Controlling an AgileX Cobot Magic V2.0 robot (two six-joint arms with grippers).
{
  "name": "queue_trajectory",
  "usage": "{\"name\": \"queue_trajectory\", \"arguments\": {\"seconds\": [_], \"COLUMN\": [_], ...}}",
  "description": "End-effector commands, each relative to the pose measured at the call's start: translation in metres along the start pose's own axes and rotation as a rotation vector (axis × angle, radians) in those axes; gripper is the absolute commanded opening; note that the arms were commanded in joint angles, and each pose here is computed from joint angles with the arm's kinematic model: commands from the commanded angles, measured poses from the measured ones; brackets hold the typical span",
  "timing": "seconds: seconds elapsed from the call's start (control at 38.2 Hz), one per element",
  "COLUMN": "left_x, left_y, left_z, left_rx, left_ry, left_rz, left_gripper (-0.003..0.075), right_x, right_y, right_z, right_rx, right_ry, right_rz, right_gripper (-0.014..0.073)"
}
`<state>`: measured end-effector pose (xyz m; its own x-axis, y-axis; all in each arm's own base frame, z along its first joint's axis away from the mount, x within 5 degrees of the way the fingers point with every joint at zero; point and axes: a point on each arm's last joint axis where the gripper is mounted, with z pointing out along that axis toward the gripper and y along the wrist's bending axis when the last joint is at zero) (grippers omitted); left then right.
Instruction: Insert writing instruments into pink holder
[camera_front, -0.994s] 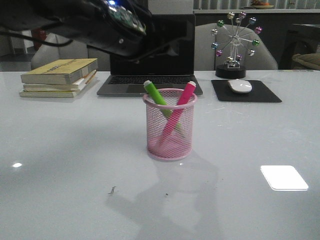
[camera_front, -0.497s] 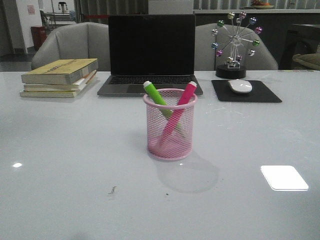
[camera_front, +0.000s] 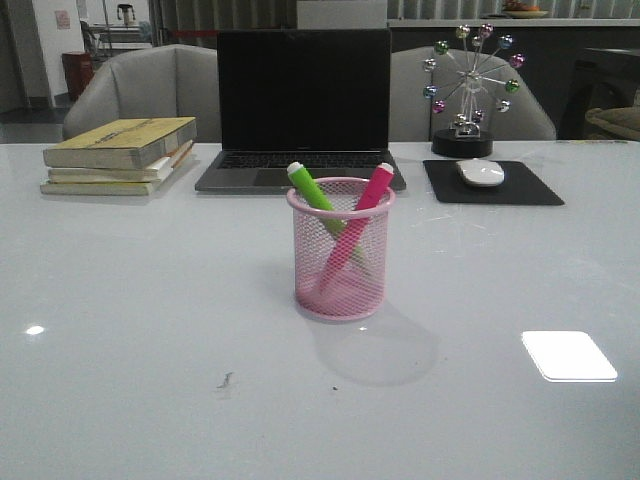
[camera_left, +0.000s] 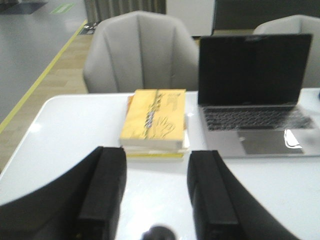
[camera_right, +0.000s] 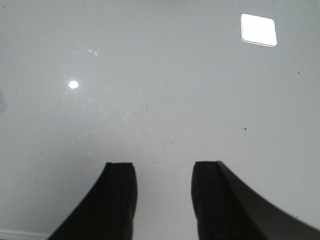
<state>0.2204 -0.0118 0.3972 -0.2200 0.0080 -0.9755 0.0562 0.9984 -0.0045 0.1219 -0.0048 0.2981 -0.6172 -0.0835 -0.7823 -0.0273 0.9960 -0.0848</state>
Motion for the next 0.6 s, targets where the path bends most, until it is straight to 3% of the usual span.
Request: {"name": "queue_trajectory", "arguments": {"seconds": [0.0, 0.1, 0.31, 0.58], "left_x": [-0.002, 0.019, 0.047, 0.051], "left_y": [0.004, 0.003, 0.002, 0.0], "left_z": [-0.021, -0.031, -0.05, -0.055], "left_rx": [-0.019, -0.019, -0.013, 0.002], "left_ry": [-0.094, -0.075, -0.061, -0.073], "left_rz": [-0.006, -0.006, -0.008, -0.004], "left_gripper": [0.0372, 0.0347, 0.0225, 0.0216], "right_x": [-0.013, -0.013, -0.013, -0.013], "right_y": [-0.003, -0.003, -0.003, -0.003], "right_z": [-0.006, -0.006, -0.006, -0.006], "right_rx": [0.028, 0.025, 0.024, 0.023], "right_ry": [-0.1, -0.1, -0.1, -0.095], "right_rz": [-0.016, -0.019, -0.018, -0.018], "right_gripper": [0.0393, 0.0393, 0.0393, 0.0393]}}
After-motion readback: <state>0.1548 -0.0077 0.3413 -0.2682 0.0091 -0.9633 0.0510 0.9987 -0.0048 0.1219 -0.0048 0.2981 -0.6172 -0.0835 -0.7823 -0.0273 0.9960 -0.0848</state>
